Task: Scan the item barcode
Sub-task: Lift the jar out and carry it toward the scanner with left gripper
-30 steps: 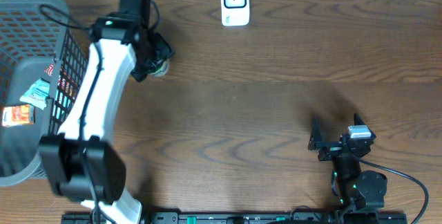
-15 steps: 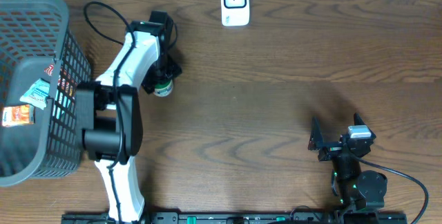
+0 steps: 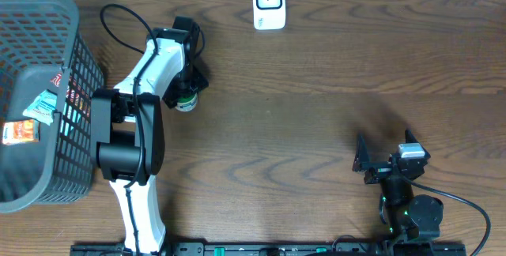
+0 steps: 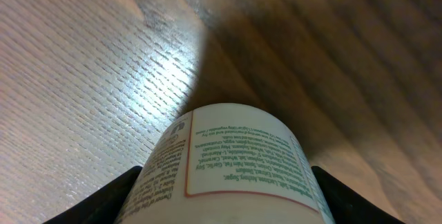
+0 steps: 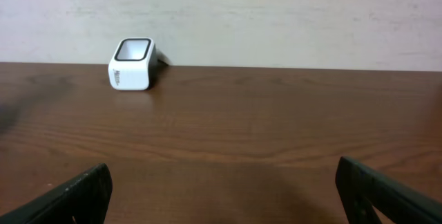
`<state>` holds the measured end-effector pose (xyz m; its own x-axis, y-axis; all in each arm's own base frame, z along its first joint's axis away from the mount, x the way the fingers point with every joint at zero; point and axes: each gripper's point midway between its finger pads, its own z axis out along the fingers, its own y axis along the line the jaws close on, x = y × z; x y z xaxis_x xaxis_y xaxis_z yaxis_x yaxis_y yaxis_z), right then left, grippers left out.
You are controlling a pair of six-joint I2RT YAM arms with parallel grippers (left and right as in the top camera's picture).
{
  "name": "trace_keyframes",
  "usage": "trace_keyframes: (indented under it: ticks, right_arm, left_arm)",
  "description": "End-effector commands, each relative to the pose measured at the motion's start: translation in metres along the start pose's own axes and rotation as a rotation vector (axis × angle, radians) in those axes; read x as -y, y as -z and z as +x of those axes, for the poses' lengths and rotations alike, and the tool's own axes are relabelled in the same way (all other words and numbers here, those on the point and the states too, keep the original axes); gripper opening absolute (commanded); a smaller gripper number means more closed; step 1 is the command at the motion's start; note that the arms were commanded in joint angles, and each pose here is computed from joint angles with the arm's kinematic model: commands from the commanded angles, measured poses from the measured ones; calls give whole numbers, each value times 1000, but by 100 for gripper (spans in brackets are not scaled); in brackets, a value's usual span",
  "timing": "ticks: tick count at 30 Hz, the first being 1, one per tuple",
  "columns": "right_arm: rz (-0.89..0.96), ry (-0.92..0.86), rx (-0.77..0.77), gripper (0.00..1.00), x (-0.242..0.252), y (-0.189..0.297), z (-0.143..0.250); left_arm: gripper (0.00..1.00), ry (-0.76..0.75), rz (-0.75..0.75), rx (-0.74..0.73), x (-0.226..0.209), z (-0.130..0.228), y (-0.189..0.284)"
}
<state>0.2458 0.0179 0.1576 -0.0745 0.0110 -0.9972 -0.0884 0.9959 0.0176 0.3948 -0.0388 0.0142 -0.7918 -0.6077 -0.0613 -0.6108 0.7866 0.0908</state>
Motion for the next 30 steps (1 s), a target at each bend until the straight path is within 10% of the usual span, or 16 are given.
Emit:
trace_keyframes:
  ticks: [1,30]
  right_arm:
    - [-5,4,-2,99,-1,0,1]
    - [-5,4,-3,99,-1,0,1]
  left_arm:
    - [70,-6,-27,7,-7,1,-5]
    - [71,-8,-33,-15,-13,14,-31]
